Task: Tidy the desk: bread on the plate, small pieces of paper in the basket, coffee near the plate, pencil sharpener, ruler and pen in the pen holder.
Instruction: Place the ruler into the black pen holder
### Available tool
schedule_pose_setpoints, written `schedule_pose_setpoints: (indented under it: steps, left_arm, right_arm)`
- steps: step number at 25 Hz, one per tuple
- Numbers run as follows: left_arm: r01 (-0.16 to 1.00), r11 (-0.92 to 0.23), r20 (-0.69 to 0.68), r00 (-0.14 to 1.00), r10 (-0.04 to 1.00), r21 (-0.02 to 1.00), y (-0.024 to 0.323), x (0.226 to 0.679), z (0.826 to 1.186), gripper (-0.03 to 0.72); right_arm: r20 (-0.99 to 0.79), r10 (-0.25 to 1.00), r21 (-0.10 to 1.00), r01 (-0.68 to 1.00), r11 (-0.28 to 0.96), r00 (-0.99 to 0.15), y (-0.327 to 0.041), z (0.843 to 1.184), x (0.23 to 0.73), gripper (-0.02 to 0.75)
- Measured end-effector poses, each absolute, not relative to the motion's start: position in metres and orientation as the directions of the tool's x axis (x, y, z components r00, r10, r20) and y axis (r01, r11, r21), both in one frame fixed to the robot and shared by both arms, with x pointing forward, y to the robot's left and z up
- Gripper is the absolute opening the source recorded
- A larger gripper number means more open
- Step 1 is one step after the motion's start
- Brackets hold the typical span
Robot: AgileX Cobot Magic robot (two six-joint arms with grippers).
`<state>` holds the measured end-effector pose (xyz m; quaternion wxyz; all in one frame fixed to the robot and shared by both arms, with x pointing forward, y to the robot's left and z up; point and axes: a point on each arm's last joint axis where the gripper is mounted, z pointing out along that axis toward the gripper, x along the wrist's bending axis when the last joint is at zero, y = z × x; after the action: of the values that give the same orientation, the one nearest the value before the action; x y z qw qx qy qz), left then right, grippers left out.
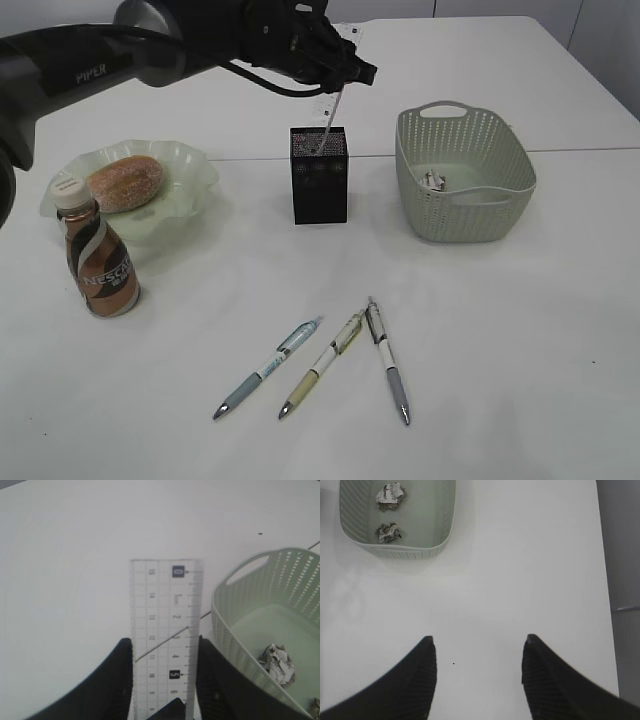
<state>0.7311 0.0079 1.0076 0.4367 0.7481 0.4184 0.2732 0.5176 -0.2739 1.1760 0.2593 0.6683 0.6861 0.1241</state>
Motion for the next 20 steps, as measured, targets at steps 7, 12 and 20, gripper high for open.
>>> schedule_pose_setpoints:
  steps: [7,12,20]
  left_arm:
    - [0.387,-0.269,0.043,0.501,0.865,0.882,0.0079,0.7311,1.0076,0.284]
    - [0.387,-0.269,0.043,0.501,0.865,0.882,0.0079,0.7311,1.0076,0.287]
    - [0.387,-0.269,0.043,0.501,0.865,0.882,0.0079,0.7311,1.0076,0.305]
  right_arm:
    - [-0.192,0.981,0.517,0.853,0.076,0.028,-0.2741,1.176,0.5176,0.404]
    - [-0.192,0.981,0.517,0.853,0.076,0.028,-0.2741,1.176,0.5176,0.405]
    - [-0.192,0.981,0.517,0.853,0.076,0.028,-0.2741,1.176,0.5176,0.404]
